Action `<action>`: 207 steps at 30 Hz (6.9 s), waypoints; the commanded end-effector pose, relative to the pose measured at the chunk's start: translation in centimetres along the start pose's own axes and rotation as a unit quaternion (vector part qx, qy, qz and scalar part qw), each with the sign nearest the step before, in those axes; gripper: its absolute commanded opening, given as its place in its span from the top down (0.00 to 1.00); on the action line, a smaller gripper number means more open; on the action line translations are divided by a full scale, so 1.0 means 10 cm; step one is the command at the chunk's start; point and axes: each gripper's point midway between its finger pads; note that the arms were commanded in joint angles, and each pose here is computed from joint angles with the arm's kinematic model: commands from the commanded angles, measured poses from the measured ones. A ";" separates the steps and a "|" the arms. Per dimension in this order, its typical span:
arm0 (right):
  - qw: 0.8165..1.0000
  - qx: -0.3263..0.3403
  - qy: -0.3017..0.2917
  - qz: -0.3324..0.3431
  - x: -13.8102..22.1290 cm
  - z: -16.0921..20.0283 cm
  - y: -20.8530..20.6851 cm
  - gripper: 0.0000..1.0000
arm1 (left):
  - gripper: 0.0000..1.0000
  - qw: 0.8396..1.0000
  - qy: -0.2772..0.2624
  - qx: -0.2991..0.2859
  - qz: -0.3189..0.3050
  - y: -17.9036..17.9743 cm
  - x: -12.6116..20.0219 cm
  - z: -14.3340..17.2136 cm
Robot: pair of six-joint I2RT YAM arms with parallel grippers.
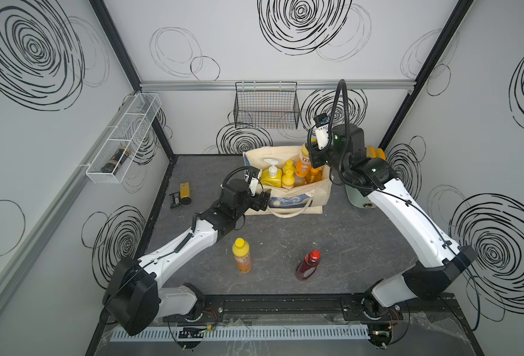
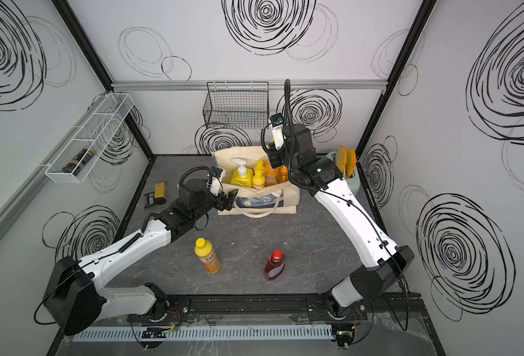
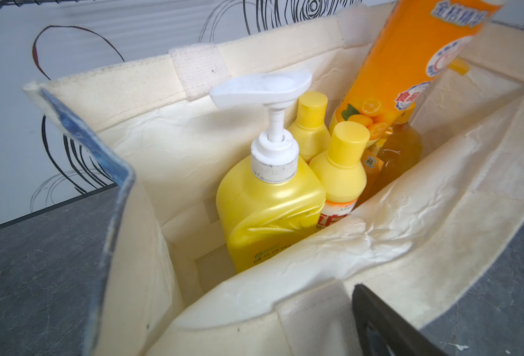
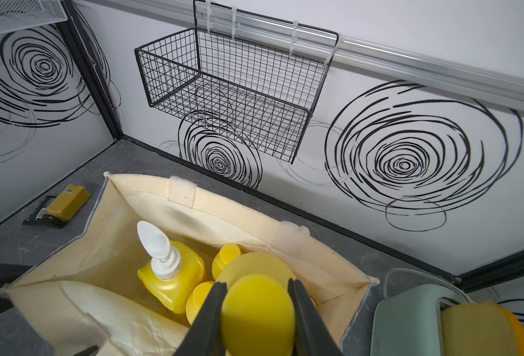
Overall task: Pack dish soap into the shopping bag
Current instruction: Place the bottle of dish soap in the shopping bag, then pick up the bottle of dish soap at the center of the board.
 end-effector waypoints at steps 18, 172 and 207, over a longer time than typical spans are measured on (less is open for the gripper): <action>1.000 -0.005 -0.004 0.021 -0.54 0.03 -0.20 0.85 | 0.05 0.999 -0.032 -0.005 0.011 -0.08 0.11 -0.22; 0.884 0.104 0.125 -0.439 1.01 1.97 3.33 0.40 | 0.03 0.946 -0.225 0.204 -0.111 1.23 1.04 -0.28; 0.952 0.065 0.094 -0.283 0.81 1.61 2.18 0.82 | 0.02 0.953 -0.231 0.186 -0.064 0.99 1.04 -0.45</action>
Point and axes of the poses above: each gripper's point midway between its finger pads, its own x axis back along the fingers, its own y axis along the line the jaws close on, z = x × y, and after that the axes turned 2 degrees about -x, right-handed
